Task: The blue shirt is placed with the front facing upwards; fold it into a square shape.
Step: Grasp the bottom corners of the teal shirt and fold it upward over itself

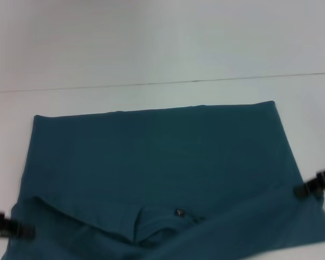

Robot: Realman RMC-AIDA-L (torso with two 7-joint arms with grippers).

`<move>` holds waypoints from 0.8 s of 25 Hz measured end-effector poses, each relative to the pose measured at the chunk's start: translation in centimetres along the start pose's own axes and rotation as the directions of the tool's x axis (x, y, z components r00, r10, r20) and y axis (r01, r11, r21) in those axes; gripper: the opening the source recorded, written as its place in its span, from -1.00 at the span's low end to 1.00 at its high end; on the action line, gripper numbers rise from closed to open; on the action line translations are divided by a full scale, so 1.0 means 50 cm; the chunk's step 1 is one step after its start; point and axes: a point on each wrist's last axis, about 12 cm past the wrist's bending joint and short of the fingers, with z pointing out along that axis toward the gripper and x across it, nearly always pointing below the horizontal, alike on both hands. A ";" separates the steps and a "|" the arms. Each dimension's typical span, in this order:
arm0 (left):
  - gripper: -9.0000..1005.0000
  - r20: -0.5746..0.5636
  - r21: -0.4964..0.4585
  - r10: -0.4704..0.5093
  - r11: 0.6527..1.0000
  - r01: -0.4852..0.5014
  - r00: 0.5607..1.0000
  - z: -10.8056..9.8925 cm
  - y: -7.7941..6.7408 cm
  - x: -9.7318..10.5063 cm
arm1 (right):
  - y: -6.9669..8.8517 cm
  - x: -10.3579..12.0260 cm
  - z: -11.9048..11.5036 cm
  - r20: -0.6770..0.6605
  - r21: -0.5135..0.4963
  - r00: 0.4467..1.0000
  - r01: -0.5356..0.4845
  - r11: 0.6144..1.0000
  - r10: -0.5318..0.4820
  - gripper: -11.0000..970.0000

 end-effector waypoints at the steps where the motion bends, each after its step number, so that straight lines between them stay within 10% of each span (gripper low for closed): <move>1: -0.92 0.014 -0.015 -0.005 1.000 0.005 1.000 0.001 -0.001 -0.015 | -0.007 -0.008 -0.004 0.038 0.018 0.999 -0.023 1.000 0.022 -0.91; 20: -0.92 0.237 -0.261 -0.001 0.963 0.065 0.971 0.049 -0.021 -0.187 | -0.004 -0.150 0.025 0.335 0.147 0.938 -0.143 0.979 0.087 -0.91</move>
